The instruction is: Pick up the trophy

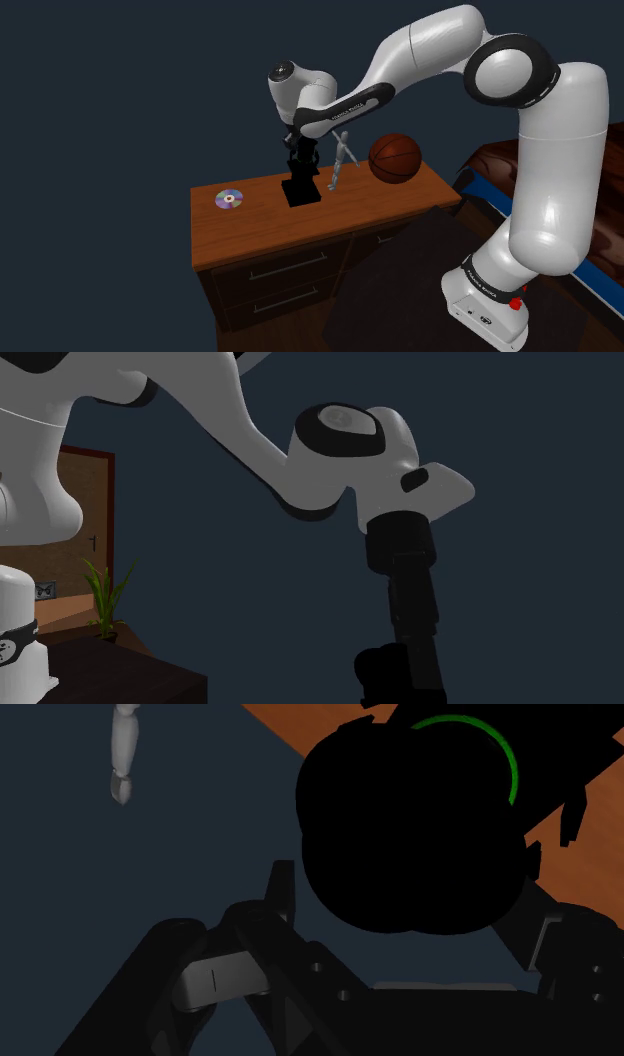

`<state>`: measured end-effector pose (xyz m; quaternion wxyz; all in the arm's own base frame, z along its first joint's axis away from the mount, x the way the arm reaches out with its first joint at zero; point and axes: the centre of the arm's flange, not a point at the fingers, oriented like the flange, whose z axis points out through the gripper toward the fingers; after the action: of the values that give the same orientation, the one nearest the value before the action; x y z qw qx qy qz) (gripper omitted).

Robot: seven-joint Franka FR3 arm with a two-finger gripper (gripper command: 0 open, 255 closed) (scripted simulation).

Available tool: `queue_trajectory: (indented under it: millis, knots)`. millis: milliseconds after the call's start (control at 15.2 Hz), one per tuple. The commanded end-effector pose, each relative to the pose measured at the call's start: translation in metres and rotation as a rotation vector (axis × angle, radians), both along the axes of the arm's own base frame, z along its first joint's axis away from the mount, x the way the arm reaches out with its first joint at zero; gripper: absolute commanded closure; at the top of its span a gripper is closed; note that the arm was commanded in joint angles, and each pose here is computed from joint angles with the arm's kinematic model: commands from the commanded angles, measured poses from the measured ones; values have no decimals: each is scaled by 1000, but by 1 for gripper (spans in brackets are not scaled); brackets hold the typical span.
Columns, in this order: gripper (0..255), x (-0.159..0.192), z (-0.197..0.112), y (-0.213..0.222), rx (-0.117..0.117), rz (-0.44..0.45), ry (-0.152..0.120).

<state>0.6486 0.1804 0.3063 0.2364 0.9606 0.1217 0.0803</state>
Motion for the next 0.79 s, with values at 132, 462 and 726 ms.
queue_trajectory:
  millis: [132, 462, 726]
  knots:
    - [255, 0, -1, 0, 0, -1, 2]
    - [255, -1, 14, -1, 0, -1, 2]
    - [255, -1, 35, -1, 0, -1, 2]
